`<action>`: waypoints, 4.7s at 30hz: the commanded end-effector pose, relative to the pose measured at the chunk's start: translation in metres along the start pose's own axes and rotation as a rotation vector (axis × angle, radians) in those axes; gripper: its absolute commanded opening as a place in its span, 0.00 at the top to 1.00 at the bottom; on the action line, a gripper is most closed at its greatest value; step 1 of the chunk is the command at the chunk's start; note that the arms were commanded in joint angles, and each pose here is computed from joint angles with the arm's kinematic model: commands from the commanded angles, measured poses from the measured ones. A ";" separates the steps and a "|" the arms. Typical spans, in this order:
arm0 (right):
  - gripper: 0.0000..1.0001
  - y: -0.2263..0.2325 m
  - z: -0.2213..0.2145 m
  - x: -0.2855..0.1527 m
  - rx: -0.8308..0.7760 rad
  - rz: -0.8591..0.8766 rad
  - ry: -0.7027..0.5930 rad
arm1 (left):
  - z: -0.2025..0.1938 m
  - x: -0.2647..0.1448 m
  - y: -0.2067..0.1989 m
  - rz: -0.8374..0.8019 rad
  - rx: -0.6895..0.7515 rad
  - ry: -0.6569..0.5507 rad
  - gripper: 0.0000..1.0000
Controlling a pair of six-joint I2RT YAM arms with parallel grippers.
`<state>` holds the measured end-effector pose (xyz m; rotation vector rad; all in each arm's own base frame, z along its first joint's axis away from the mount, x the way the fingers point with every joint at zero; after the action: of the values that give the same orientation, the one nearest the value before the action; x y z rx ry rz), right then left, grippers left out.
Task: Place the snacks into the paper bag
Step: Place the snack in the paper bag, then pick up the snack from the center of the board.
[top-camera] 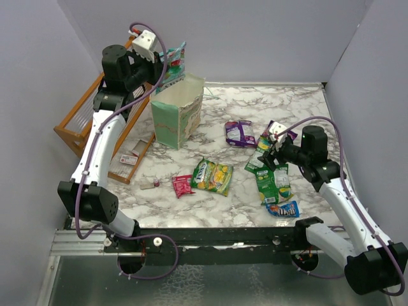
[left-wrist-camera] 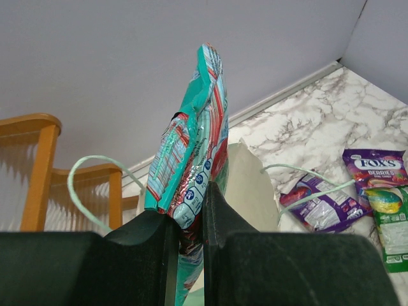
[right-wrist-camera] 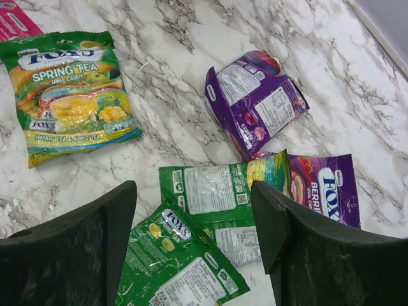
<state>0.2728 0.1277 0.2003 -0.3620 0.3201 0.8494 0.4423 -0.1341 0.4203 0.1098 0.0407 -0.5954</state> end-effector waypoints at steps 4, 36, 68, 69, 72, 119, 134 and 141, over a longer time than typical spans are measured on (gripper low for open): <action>0.27 -0.002 0.006 0.002 -0.005 0.015 -0.026 | 0.009 0.015 -0.004 -0.019 0.142 -0.092 1.00; 0.25 -0.002 -0.007 0.008 0.007 0.034 0.013 | -0.137 0.052 -0.014 -0.163 0.110 0.235 1.00; 0.21 -0.004 -0.014 0.010 0.012 0.025 0.035 | -0.072 0.035 0.003 -0.052 0.177 0.175 0.44; 0.21 -0.004 -0.014 0.010 0.012 0.025 0.035 | -0.068 0.032 0.003 -0.045 0.181 0.166 0.42; 0.21 -0.005 -0.015 0.010 0.012 0.022 0.037 | -0.056 0.020 0.000 -0.032 0.198 0.142 0.34; 0.21 -0.012 -0.023 0.013 0.058 -0.007 0.052 | -0.345 -0.084 -0.206 -0.743 0.040 0.661 0.19; 0.21 -0.012 -0.027 0.016 0.068 0.000 0.066 | -0.369 -0.077 -0.224 -0.776 0.070 0.668 0.24; 0.21 -0.012 -0.028 0.016 0.066 -0.004 0.068 | -0.372 -0.078 -0.234 -0.778 0.086 0.690 0.38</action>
<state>0.2825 0.1212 0.1696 -0.3277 0.4285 0.8477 0.2446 -0.2345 0.0396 0.3654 0.7596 -1.3191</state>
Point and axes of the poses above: each gripper's point midway between its finger pads, its own x axis out along the fingers, its own y axis along the line the jaws close on, z = x × y, the point moved 1 cm from there along -x, back along the fingers, and after that the axes turned 4 degrees about x, right-handed, at the moved point
